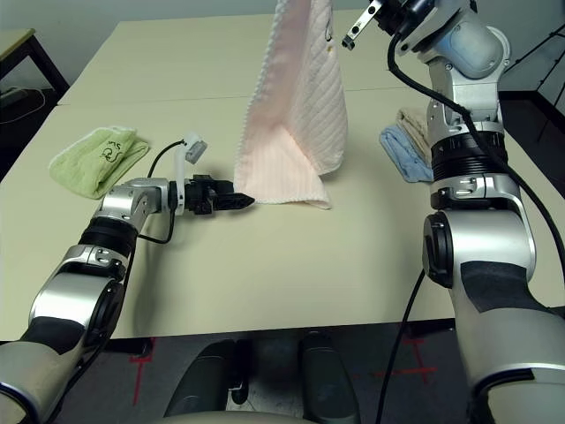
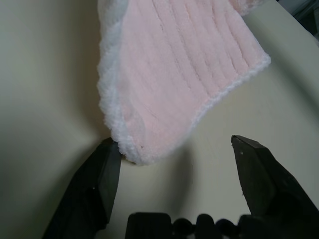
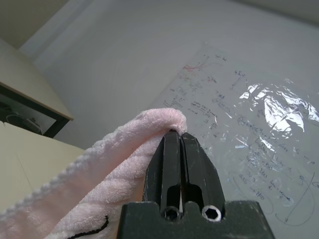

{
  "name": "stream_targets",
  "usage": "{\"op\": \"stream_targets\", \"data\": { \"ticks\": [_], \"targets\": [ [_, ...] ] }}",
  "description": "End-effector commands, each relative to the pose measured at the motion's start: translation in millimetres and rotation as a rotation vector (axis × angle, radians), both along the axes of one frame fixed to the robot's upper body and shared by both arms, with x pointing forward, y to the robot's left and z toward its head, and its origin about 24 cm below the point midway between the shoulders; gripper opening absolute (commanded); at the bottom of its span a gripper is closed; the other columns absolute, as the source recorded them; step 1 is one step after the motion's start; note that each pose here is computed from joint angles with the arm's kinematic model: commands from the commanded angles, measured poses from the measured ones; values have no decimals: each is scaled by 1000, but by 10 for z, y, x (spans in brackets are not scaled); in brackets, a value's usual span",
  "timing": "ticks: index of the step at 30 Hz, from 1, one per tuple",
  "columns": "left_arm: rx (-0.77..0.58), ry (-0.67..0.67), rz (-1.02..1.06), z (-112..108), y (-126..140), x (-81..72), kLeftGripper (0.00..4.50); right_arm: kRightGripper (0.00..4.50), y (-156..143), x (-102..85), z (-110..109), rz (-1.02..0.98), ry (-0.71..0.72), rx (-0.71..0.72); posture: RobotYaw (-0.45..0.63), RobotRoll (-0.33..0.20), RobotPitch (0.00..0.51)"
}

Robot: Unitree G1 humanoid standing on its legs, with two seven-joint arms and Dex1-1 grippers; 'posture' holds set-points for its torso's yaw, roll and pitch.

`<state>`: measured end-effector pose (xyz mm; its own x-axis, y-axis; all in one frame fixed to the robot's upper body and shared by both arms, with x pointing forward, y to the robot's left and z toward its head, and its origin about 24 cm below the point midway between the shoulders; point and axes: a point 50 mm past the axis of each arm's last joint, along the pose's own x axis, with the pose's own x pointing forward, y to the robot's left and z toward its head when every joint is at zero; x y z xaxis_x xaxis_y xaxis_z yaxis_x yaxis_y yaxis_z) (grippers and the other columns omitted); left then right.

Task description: Fold the towel and set it aside.

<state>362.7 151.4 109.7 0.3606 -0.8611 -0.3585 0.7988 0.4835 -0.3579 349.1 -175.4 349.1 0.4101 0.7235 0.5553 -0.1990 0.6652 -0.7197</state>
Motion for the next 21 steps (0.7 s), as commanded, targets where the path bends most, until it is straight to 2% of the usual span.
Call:
{"op": "stream_targets", "data": {
  "ticks": [1,9,16,19,21],
  "targets": [
    [21,70,-6,-108,29,-46,3160,0,9,-29,69,3,-30,-1,-8,0,86],
    [-33,50,25,-43,-18,-5,120,0,3,-20,51,-3,-24,-3,-8,0,86],
    [-47,85,-1,-7,-23,-35,27,0,-81,23,0,-32,11,23,-7,0,86],
    [-19,33,29,86,105,-11,27,0,-208,81,-79,-70,67,74,-6,0,87],
    [22,-53,92,220,271,37,27,0,-326,120,-164,-104,118,104,-6,0,91]
  ]
}}
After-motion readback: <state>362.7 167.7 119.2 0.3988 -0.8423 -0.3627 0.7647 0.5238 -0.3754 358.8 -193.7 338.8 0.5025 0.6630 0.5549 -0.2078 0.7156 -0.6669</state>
